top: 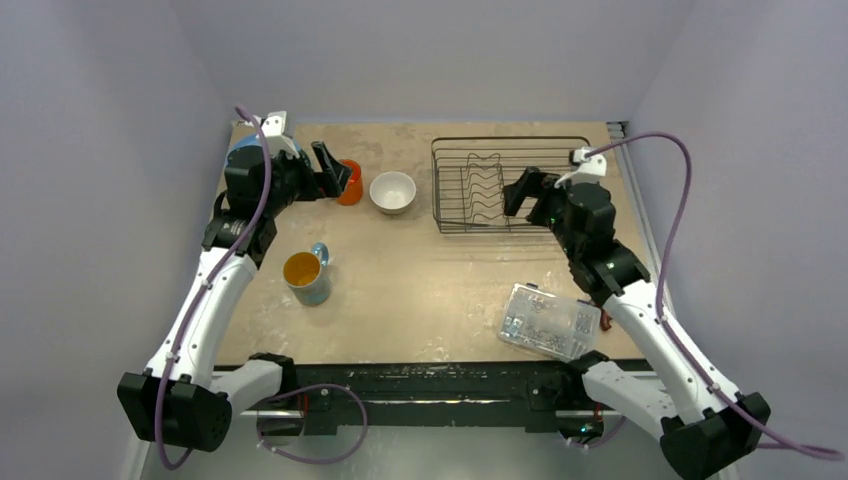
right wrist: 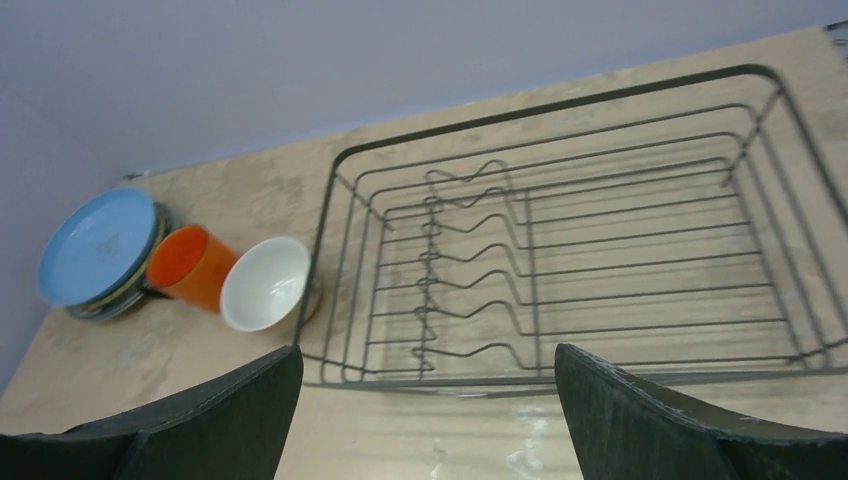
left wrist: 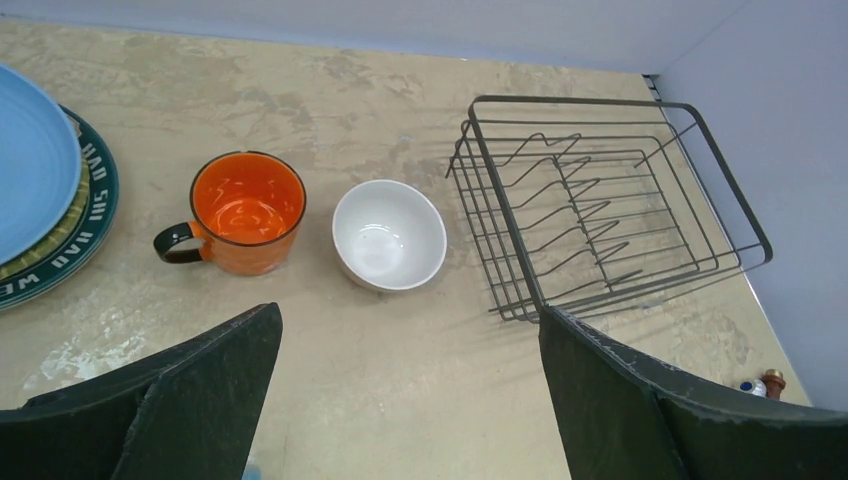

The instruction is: Load the mixed dishes into the dish rack

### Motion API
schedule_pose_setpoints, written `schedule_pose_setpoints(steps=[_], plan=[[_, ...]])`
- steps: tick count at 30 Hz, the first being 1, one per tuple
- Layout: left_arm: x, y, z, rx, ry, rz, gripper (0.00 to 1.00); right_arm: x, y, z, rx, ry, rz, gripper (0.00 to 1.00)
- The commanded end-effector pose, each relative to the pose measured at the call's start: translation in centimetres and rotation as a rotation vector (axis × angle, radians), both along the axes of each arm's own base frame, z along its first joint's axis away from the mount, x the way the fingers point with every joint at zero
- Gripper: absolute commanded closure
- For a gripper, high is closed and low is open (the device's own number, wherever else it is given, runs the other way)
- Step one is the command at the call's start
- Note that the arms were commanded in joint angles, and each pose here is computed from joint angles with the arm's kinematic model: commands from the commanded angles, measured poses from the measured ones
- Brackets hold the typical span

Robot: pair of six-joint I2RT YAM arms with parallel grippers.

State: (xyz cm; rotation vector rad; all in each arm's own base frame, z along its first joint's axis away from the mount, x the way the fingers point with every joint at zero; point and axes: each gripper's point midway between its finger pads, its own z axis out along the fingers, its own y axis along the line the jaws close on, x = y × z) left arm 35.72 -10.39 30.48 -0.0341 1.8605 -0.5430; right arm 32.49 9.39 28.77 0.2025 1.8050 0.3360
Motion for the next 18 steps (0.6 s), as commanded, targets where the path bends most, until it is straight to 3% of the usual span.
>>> schedule_pose_setpoints(steps=[1, 7, 13, 18], plan=[[0.0, -1.5, 1.3, -0.017, -0.014, -0.059, 0.00, 0.6, 5.5, 1.5, 0.077, -0.026, 0.097, 0.01], [0.1, -1.9, 0.8, -0.006, 0.007, -0.073, 0.00, 0.1, 16.4, -2.2, 0.043, 0.160, 0.251, 0.01], [0.1, -1.7, 0.2, 0.025, 0.031, -0.057, 0.00, -4.0, 26.3, -4.7, -0.129, 0.197, 0.366, 0.01], [0.2, -1.2, -0.2, 0.038, 0.044, -0.029, 0.00, -7.6, 30.5, -7.2, -0.324, 0.218, 0.418, 0.01]])
